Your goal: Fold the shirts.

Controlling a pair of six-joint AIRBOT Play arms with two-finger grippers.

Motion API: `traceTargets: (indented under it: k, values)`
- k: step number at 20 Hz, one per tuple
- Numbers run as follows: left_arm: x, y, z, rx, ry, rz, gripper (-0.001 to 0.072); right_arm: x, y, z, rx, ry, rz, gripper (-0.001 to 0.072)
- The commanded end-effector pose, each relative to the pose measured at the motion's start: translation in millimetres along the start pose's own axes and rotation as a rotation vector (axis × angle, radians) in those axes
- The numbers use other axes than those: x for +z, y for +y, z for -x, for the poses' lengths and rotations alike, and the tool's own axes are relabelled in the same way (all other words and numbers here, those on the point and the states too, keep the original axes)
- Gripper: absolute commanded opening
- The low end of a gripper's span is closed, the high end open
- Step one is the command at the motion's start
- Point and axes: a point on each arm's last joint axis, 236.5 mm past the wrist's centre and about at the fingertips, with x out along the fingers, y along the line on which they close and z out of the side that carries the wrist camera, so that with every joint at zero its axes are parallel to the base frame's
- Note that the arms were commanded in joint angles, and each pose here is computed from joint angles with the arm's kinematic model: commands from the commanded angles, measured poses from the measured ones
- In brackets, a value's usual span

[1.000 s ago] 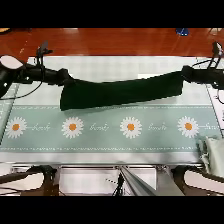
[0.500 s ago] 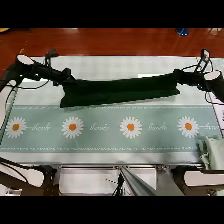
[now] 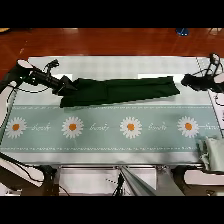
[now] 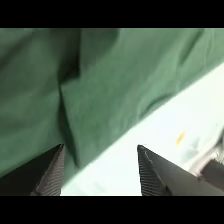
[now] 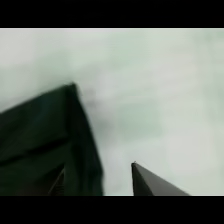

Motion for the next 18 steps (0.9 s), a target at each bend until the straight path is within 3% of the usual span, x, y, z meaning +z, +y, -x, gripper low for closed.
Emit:
traceTargets:
  k: [1,5,12,13,15,16,18]
  values:
    - [-10,-7,5,-0.020,0.036,-0.011,0.0560,-34,-15,-4,0.079,0.155,-0.217,0.0581]
    - [-4,-47,14,-0.111,-0.016,-0.074,0.0559,-44,19,-32,0.284,0.193,-0.355,0.0586]
    - [2,-93,26,-0.186,-0.084,-0.140,0.0559,-2,72,-82,0.270,-0.075,-0.444,0.0566]
    - [1,-95,23,-0.186,-0.079,-0.144,0.0559,0,77,-84,0.248,-0.102,-0.435,0.0443]
    - [-2,-99,19,-0.187,-0.069,-0.158,0.0559,-2,88,-86,0.239,-0.116,-0.411,0.0081]
    - [-3,-101,17,-0.187,-0.064,-0.164,0.0558,-3,95,-85,0.247,-0.115,-0.385,0.0026]
    - [-4,-103,16,-0.187,-0.059,-0.167,0.0558,2,109,-70,0.287,-0.118,-0.291,0.0027]
